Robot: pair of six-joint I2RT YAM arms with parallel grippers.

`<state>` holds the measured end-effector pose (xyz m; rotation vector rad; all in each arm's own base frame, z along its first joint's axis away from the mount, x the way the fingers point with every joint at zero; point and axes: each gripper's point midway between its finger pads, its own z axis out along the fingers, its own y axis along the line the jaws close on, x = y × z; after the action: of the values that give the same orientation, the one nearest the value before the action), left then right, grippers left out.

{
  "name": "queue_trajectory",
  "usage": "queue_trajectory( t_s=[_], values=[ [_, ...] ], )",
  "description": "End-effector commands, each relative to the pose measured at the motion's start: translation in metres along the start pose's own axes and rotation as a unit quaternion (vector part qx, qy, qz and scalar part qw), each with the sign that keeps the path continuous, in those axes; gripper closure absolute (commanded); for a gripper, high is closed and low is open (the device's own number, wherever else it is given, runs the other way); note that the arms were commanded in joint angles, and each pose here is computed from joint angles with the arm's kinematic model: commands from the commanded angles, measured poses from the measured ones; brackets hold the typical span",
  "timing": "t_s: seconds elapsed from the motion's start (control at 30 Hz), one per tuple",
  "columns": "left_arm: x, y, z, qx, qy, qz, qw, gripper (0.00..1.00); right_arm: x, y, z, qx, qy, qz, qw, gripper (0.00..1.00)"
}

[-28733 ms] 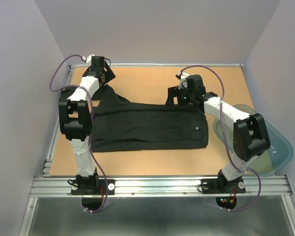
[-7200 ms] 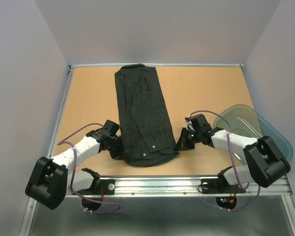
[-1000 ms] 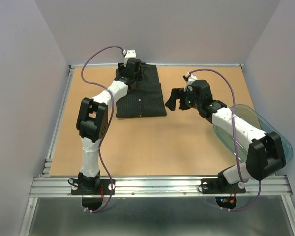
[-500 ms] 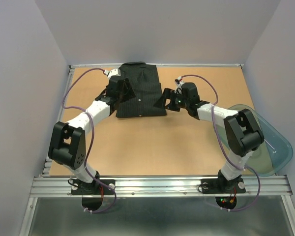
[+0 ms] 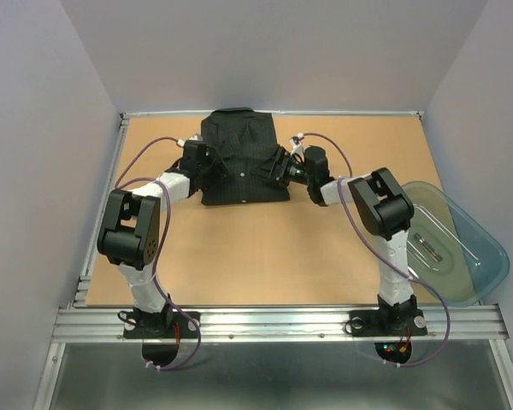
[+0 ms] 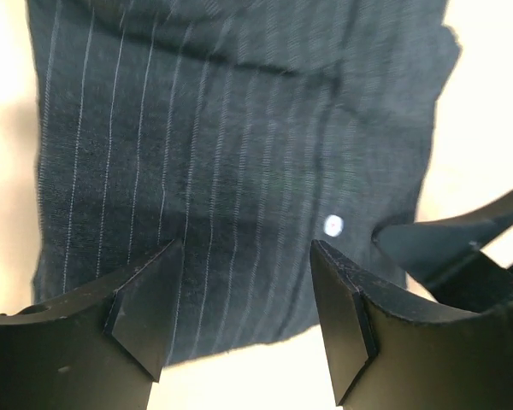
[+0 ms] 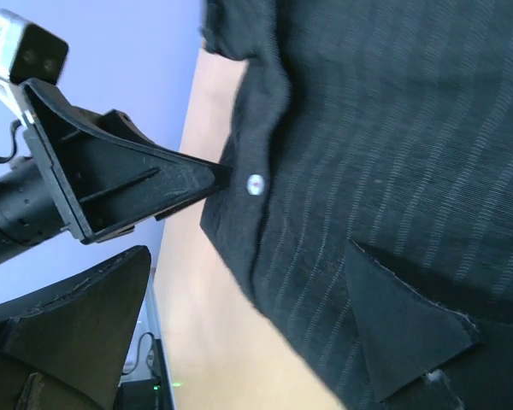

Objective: Fold and stack the long sleeve shirts
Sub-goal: Fold the shirt

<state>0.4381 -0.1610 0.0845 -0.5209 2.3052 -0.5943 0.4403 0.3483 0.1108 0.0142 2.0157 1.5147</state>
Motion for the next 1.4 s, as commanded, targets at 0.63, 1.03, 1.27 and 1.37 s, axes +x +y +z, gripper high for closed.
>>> queue_trajectory(
  t_s=[0.63, 1.03, 1.27, 1.37],
  values=[
    [0.150, 0.102, -0.055, -0.070, 0.155, -0.089, 0.981, 0.28, 0.130, -0.054, -0.110, 0.096, 0.045, 0.146, 0.984, 0.00],
    [0.080, 0.041, -0.129, 0.017, -0.016, -0.035, 0.999, 0.23, 0.080, 0.039, -0.125, 0.097, 0.060, -0.044, 0.993, 0.00],
    [0.034, 0.002, -0.114, 0.051, -0.030, -0.008, 0.998, 0.34, 0.013, 0.077, -0.066, 0.027, 0.030, -0.069, 0.997, 0.00],
    [0.031, -0.022, -0.099, 0.097, -0.015, -0.011, 0.995, 0.37, -0.007, 0.077, -0.037, 0.001, 0.016, -0.062, 0.998, 0.00]
  ],
)
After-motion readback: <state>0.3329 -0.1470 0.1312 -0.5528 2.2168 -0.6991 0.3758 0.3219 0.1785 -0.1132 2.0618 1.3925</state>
